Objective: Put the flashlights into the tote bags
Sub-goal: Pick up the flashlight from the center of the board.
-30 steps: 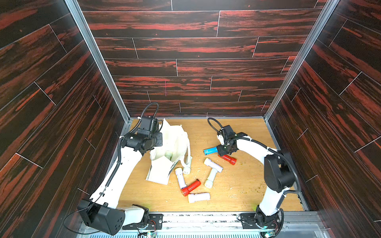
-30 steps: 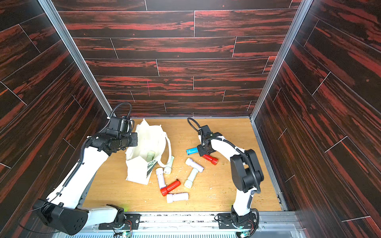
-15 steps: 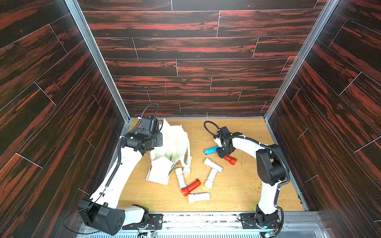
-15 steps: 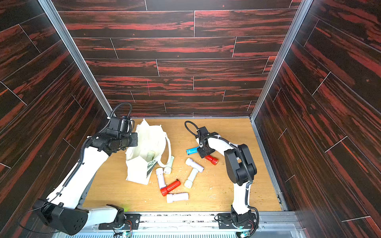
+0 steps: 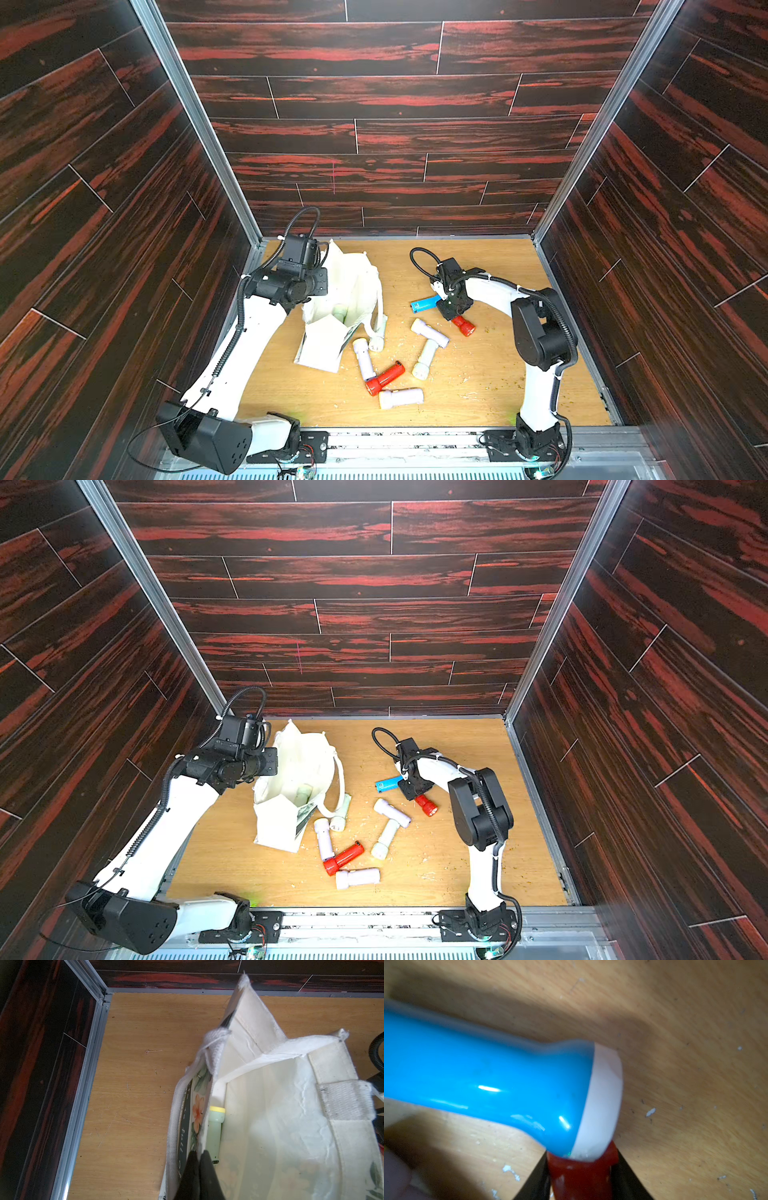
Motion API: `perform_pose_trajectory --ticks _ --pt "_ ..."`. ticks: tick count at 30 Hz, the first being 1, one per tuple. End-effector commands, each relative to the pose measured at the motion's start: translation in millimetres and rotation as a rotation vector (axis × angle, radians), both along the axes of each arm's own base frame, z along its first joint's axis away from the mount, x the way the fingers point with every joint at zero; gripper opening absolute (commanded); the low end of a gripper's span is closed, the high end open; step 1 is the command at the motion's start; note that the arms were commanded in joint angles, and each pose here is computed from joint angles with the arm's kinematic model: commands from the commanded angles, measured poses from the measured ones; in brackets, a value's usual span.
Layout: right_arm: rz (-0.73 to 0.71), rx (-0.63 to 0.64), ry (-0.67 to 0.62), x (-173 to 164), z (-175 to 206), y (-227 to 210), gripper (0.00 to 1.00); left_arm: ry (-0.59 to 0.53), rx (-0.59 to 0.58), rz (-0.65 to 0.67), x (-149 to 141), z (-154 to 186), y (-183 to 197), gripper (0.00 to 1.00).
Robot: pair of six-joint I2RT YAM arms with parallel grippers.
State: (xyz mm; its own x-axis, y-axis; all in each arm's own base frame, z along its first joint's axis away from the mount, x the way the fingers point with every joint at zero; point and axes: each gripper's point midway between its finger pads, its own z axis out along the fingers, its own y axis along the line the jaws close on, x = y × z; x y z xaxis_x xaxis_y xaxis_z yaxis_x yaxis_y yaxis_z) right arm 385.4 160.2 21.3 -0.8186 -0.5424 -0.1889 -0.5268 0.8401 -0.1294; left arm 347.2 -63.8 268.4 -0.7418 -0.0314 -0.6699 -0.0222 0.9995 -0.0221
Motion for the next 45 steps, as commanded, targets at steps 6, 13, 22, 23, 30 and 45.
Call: perform_pose_trajectory --ticks 6,13,22,23,30,45 --pt "0.002 -0.024 0.036 -2 -10 -4 0.37 0.032 0.014 -0.010 -8 -4 1 0.00" --pt "-0.074 -0.012 -0.034 0 16 -10 0.23 0.013 -0.029 -0.026 -7 2 -6 0.00" --pt "-0.311 0.065 -0.214 -11 85 -30 0.00 -0.008 -0.126 -0.081 -4 4 -25 0.00" --pt "-0.326 0.102 -0.227 -14 92 -27 0.00 -0.011 -0.132 -0.083 -4 3 -26 0.00" --pt "-0.471 0.376 -0.369 -32 155 -21 0.00 -0.023 -0.183 -0.108 -5 3 -34 0.00" --pt "-0.551 0.898 -0.435 -55 243 12 0.00 -0.062 -0.357 -0.160 -7 13 -54 0.00"
